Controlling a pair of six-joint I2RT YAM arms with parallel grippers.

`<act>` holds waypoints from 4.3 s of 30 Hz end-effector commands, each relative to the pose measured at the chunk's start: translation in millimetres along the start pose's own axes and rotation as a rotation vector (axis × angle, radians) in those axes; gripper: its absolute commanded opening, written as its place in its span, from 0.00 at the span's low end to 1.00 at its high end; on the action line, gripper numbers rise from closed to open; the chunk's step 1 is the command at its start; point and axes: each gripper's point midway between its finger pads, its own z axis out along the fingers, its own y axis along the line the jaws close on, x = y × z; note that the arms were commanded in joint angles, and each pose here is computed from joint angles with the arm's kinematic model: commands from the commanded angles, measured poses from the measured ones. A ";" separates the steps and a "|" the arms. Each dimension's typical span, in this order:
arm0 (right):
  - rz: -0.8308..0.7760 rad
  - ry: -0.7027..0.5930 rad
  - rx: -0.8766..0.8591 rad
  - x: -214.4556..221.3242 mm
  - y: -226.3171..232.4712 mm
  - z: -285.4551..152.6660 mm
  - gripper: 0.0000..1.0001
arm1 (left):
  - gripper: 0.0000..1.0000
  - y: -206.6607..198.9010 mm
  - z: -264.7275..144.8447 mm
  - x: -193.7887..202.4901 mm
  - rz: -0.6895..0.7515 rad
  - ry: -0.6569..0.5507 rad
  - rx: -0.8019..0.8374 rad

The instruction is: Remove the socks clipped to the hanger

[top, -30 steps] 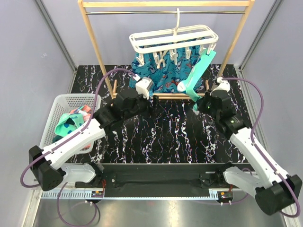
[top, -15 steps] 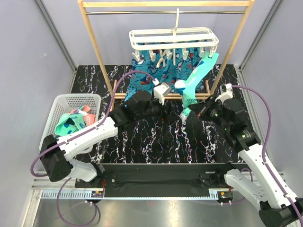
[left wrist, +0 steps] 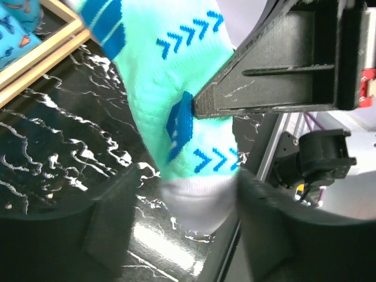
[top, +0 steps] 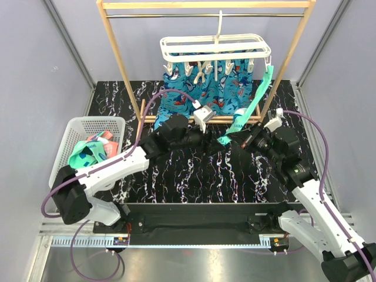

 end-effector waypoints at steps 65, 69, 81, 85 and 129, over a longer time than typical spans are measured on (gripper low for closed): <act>-0.836 -0.462 0.544 -274.5 48.4 29.3 0.55 | 0.00 -47.3 -31.9 -34.2 0.105 -0.091 0.122; -0.838 -0.473 0.527 -276.7 47.2 32.7 0.55 | 0.00 -47.4 -31.8 -33.8 0.104 -0.090 0.124; -0.862 -0.520 0.517 -284.1 44.9 35.2 0.56 | 0.00 -49.7 -32.7 -33.6 0.104 -0.090 0.133; -0.862 -0.526 0.515 -285.5 44.4 36.8 0.55 | 0.00 -49.8 -33.3 -34.5 0.103 -0.093 0.134; -0.654 -0.403 0.519 -212.5 16.2 -23.8 0.75 | 0.00 -29.4 -35.7 -35.5 0.102 -0.110 0.017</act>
